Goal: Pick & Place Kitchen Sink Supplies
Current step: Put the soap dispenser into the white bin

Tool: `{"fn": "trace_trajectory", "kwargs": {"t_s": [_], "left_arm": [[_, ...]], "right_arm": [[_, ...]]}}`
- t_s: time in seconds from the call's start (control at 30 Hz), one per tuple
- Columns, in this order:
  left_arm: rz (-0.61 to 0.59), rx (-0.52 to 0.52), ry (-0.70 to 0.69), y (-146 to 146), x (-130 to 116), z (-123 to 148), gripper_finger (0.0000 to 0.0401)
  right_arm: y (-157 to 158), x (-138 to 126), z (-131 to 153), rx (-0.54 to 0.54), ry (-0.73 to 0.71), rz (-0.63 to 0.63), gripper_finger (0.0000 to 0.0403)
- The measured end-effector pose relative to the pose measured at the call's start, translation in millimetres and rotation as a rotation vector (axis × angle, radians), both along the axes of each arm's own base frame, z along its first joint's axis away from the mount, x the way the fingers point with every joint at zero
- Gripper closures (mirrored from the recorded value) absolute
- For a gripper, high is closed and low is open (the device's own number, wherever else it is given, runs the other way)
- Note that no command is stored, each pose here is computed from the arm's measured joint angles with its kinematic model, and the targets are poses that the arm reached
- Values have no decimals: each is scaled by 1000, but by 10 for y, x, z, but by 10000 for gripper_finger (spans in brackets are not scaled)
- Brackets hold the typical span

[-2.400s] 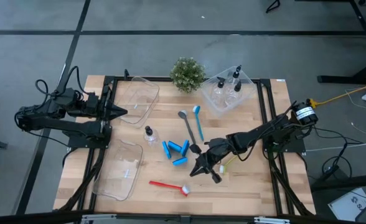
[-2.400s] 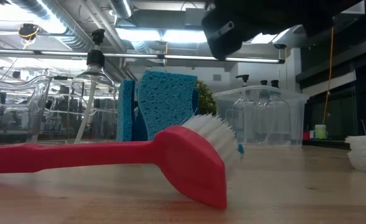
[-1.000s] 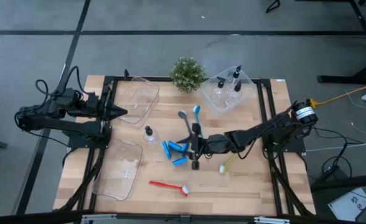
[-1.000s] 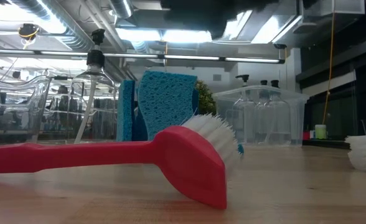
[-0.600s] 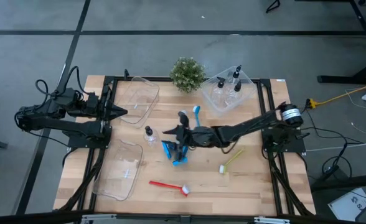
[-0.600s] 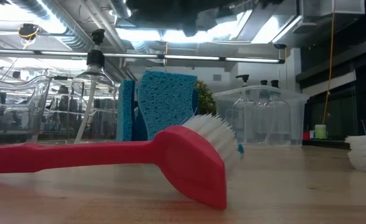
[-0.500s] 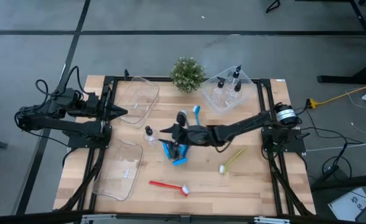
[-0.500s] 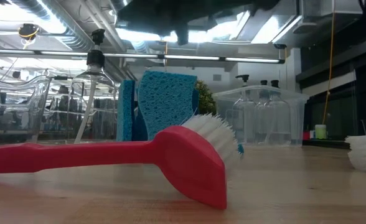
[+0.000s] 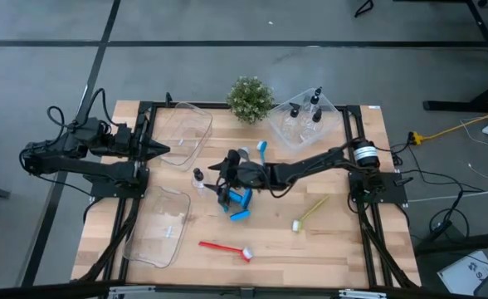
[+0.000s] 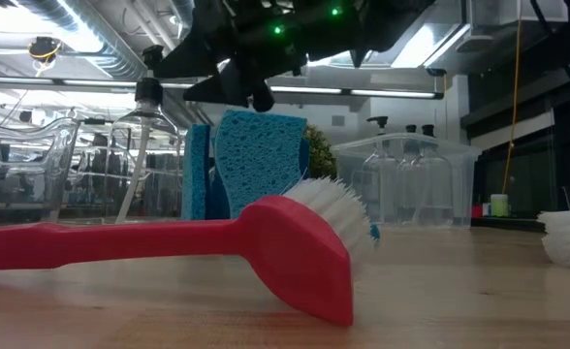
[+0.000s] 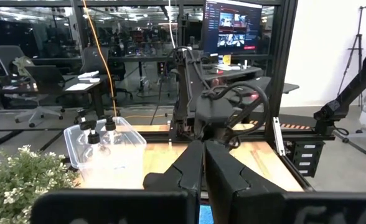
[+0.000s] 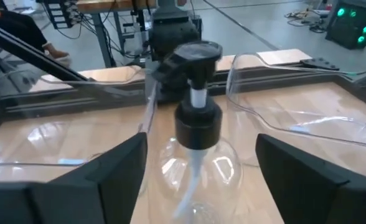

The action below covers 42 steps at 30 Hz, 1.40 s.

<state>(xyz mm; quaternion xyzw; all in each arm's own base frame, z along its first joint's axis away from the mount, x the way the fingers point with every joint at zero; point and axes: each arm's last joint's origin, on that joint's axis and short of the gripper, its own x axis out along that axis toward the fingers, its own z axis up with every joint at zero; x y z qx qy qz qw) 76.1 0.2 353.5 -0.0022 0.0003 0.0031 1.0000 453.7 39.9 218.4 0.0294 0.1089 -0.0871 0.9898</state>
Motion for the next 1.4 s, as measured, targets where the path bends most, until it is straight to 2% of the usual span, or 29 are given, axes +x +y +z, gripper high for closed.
{"fn": "trace_trajectory", "kwargs": {"t_s": [0.53, 0.63, 0.87, 1.1, 1.23, 1.4], "left_arm": [[0, 0, 0, 0, 0, 0, 393], [0, 0, 0, 0, 0, 0, 392], [0, 0, 0, 0, 0, 0, 389], [0, 0, -1, 0, -1, 0, 388], [0, 0, 0, 0, 0, 0, 390], [0, 0, 0, 0, 0, 0, 393]], "right_arm": [[-32, 80, 16, -20, -60, -4, 103], [-25, 141, 24, -24, -62, -3, 103], [-3, 389, -123, -40, 66, 0, 103], [6, 494, -64, -59, 37, 4, 103], [6, 492, -70, -53, 43, 2, 121], [5, 487, -90, -32, 60, -3, 174]]}}
